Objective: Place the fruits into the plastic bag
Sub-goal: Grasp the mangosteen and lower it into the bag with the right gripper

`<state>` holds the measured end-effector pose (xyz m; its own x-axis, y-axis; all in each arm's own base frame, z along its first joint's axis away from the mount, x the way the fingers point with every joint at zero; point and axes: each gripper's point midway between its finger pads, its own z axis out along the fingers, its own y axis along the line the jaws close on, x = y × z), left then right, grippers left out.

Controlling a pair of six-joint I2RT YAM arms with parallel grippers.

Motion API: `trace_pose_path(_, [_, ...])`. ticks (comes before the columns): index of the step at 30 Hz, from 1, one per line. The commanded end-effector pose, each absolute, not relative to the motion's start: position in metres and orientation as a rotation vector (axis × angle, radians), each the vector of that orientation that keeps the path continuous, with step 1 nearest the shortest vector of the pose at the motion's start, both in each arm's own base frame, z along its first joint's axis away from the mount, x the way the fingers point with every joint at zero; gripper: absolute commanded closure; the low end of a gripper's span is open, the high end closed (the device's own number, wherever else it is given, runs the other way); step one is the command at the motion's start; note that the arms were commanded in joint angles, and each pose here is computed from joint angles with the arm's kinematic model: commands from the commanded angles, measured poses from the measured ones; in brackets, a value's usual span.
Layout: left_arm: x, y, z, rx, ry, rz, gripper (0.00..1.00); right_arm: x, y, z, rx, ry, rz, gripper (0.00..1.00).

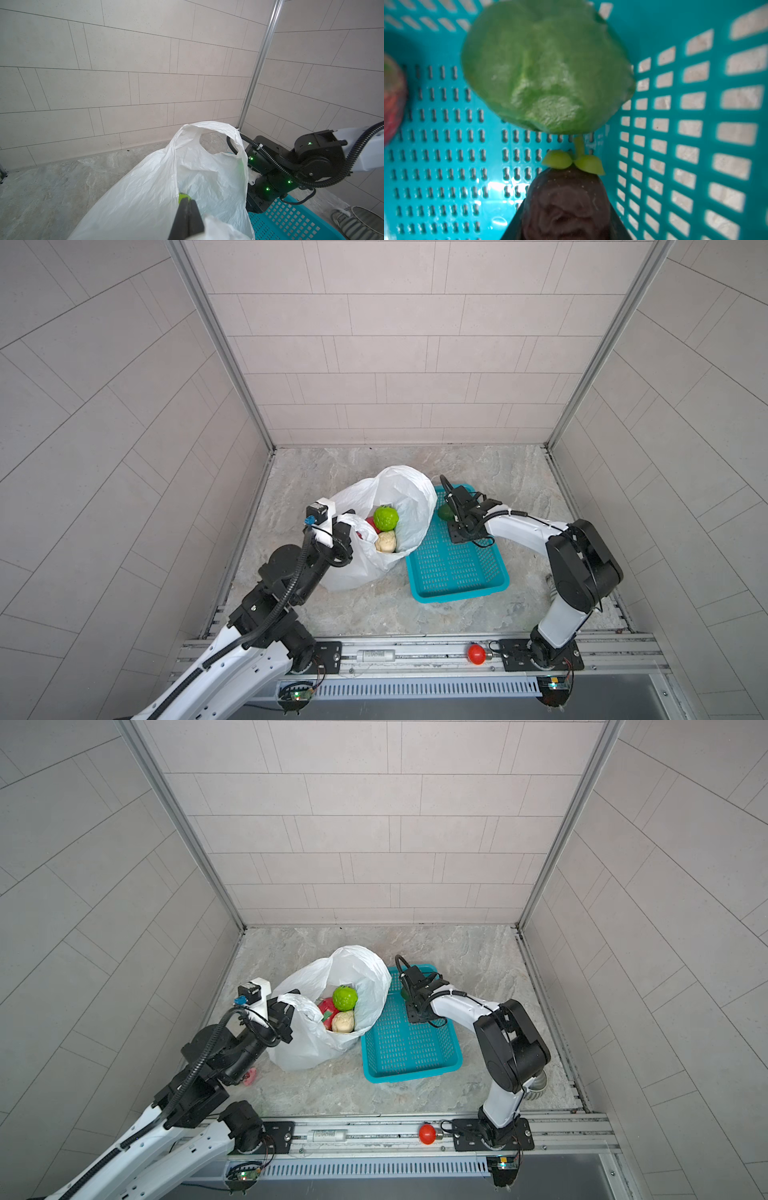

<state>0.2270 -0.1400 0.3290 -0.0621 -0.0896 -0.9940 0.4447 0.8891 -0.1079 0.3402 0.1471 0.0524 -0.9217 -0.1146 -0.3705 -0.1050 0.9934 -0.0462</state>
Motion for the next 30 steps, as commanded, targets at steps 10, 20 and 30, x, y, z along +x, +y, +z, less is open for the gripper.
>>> trace_pose_path(10, [0.23, -0.143, 0.333, 0.283, 1.556, -0.446, 1.0, 0.274, 0.245, 0.192, -0.653, 2.32, 0.593, 0.72])
trace_pose_path(20, [0.228, -0.142, 0.332, 0.276, 1.555, -0.461, 1.0, 0.256, 0.271, 0.309, -0.672, 1.963, 0.74, 0.73])
trace_pose_path(30, [0.224, -0.139, 0.34, 0.275, 1.534, -0.468, 1.0, 0.258, 0.365, 0.267, -0.948, 2.067, 0.836, 0.7])
